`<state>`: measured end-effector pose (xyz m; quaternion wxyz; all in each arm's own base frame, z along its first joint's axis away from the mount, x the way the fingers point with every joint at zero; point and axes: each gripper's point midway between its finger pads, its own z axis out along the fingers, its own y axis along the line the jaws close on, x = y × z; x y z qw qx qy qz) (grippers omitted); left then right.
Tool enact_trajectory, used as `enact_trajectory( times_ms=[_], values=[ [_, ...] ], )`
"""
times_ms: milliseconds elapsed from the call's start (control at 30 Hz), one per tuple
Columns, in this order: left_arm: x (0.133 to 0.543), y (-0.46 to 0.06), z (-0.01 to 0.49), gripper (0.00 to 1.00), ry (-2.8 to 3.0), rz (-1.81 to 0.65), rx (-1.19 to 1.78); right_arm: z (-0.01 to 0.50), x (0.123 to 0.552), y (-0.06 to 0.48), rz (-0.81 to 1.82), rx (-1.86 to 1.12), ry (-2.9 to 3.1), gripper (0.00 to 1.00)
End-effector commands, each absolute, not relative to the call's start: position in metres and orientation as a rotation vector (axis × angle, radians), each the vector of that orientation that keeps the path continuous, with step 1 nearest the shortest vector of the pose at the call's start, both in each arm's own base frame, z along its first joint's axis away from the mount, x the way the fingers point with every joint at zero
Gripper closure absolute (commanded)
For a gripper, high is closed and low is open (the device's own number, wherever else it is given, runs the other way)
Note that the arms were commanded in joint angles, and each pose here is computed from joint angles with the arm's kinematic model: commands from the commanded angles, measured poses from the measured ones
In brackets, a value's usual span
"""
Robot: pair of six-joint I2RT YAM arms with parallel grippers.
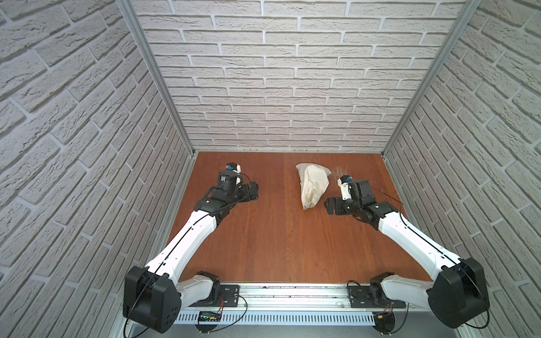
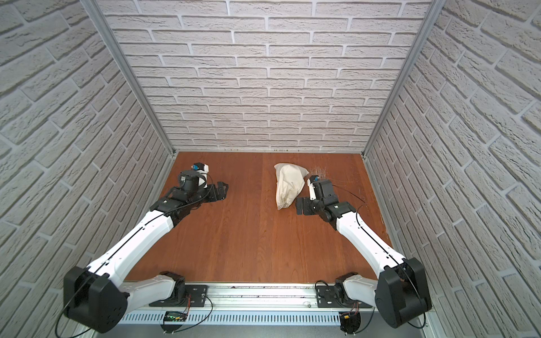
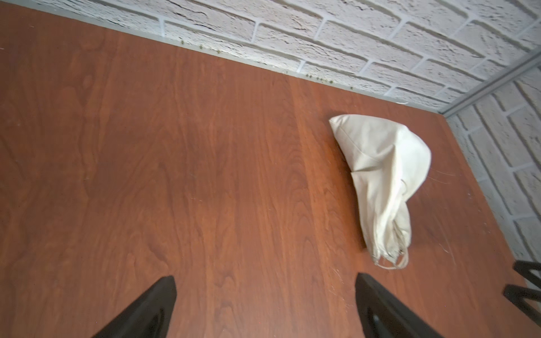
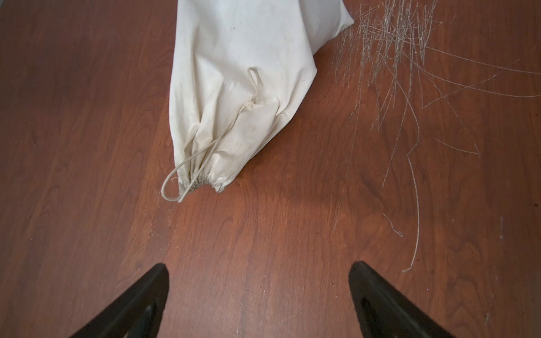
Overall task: Close the soil bag
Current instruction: Move the soil bag to the center of the board.
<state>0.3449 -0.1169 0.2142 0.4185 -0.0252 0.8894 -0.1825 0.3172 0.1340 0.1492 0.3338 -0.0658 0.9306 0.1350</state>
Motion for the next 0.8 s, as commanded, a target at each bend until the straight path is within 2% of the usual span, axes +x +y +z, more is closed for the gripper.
enact_trajectory(
  times_ms=[0, 233, 467, 767],
  values=[
    [0.329, -0.135, 0.220, 0.02, 2.220, -0.574, -0.027, 0.150, 0.312, 0.143, 0.386, -0.233, 2.423, 0.01],
    [0.313, -0.150, 0.223, 0.02, 2.217, -0.624, 0.034, 0.146, 0.315, 0.159, 0.382, -0.300, 2.462, 0.02],
    [0.297, -0.145, 0.224, 0.02, 2.218, -0.622, 0.037, 0.143, 0.316, 0.169, 0.372, -0.355, 2.490, 0.04],
    [0.290, -0.142, 0.218, 0.02, 2.213, -0.632, 0.021, 0.120, 0.321, 0.185, 0.367, -0.411, 2.551, 0.12]
  ],
)
